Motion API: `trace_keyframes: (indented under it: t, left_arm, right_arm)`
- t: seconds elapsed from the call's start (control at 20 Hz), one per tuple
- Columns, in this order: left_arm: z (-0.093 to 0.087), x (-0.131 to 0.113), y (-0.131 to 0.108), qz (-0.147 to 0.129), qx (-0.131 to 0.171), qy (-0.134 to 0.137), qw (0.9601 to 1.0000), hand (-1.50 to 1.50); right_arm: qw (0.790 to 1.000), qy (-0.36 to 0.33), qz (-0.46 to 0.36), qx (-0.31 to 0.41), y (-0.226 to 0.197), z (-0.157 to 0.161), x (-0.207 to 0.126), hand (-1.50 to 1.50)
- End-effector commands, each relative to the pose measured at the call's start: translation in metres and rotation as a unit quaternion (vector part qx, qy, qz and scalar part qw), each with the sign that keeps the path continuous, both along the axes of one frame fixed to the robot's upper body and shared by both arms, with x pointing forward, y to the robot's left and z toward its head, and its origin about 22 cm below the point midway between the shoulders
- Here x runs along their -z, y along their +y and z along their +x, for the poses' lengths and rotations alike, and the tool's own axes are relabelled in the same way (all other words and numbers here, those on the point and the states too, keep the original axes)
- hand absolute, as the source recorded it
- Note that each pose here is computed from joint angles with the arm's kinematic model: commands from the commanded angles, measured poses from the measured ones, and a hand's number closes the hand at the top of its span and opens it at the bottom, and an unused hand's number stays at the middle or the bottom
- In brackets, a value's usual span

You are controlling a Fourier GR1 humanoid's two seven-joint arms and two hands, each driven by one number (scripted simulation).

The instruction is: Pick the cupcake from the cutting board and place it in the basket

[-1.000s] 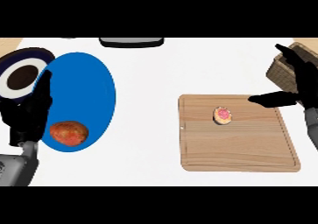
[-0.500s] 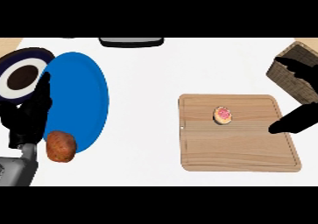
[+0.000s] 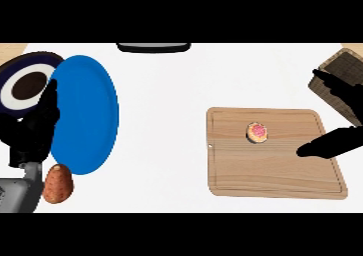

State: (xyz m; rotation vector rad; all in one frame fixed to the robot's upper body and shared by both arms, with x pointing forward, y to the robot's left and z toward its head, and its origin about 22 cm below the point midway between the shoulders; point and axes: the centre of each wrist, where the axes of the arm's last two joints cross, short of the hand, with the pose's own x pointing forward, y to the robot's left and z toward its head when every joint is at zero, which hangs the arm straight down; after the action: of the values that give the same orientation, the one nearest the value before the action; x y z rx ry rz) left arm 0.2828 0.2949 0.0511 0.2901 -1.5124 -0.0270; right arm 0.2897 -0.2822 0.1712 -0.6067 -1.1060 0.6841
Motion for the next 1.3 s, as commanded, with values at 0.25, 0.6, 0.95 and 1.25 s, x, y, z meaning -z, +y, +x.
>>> trace_keyframes:
  t: [0.25,0.6,0.95,1.25]
  left_arm:
    - [0.003,0.011,-0.002,0.002,0.001,-0.001,1.0,0.0]
    - [0.005,0.015,-0.007,-0.004,0.001,0.002,1.0,0.0]
    - [0.007,-0.003,-0.014,-0.006,-0.002,0.002,1.0,0.0]
    - [0.003,0.002,-0.004,-0.007,-0.005,-0.008,0.9999,0.0]
  right_arm:
    - [0.999,-0.025,0.034,-0.002,-0.008,-0.006,0.047,-1.5]
    - [0.998,-0.058,0.016,-0.007,0.027,-0.018,0.092,-1.5]
    - [0.997,-0.07,0.015,-0.001,0.029,0.0,0.101,-1.5]
    - [0.998,-0.06,0.018,-0.009,0.027,-0.01,0.114,-1.5]
